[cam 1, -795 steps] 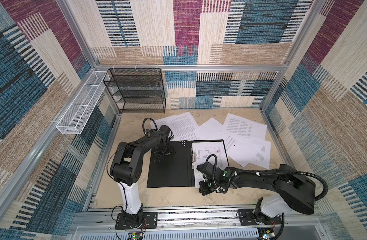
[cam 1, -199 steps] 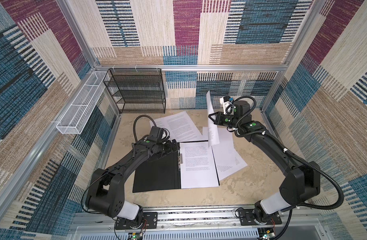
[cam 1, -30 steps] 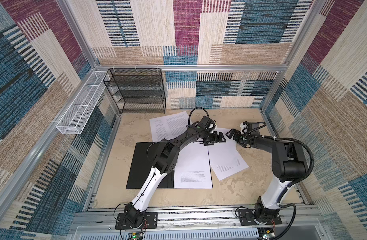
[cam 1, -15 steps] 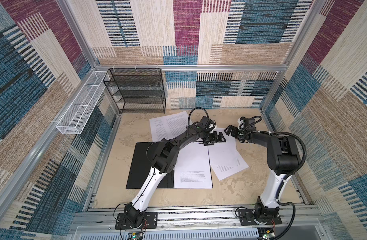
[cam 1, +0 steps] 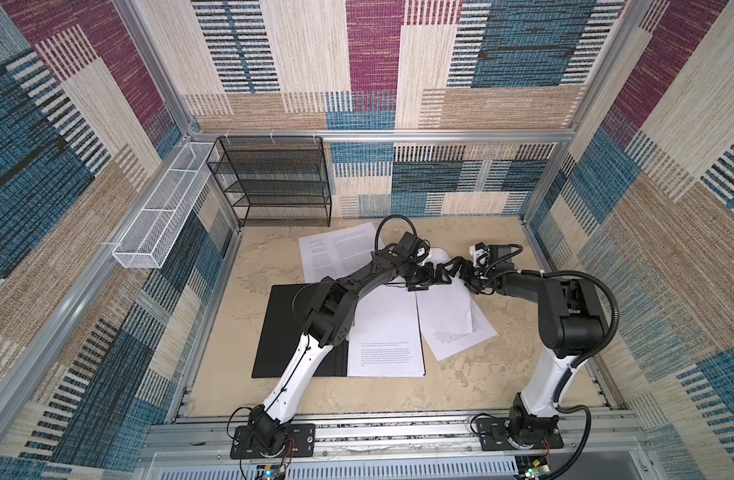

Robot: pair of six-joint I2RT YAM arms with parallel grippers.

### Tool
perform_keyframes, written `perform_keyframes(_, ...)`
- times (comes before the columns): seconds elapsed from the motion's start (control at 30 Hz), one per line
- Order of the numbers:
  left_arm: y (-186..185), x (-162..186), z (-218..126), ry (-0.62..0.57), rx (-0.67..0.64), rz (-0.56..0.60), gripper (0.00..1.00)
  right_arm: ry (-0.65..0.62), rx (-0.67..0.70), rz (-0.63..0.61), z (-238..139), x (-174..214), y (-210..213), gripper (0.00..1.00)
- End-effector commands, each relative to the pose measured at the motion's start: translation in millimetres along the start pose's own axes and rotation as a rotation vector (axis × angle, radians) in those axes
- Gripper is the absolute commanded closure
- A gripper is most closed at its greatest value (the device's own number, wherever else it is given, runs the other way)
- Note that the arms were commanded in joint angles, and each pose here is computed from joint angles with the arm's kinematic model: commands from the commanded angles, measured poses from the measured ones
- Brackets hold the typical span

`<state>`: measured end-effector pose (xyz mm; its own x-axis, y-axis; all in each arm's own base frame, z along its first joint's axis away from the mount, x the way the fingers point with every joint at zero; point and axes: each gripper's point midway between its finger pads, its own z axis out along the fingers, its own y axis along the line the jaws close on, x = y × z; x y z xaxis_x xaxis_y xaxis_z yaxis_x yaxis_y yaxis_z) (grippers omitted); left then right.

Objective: Put the files into the folder

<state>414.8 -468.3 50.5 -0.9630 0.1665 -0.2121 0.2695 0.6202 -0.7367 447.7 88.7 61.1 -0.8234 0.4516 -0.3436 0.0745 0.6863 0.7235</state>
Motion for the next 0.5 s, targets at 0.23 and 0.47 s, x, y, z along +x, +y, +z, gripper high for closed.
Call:
perform_keyframes(0.23,65,26,7,0.047,-0.205,-0.142,0.01,-0.013,-0.143,0.132,-35,19,24,0.00)
perform_keyframes(0.47,64,26,6,0.046,-0.192,-0.152,0.01,-0.055,-0.084,0.172,-33,13,8,0.14)
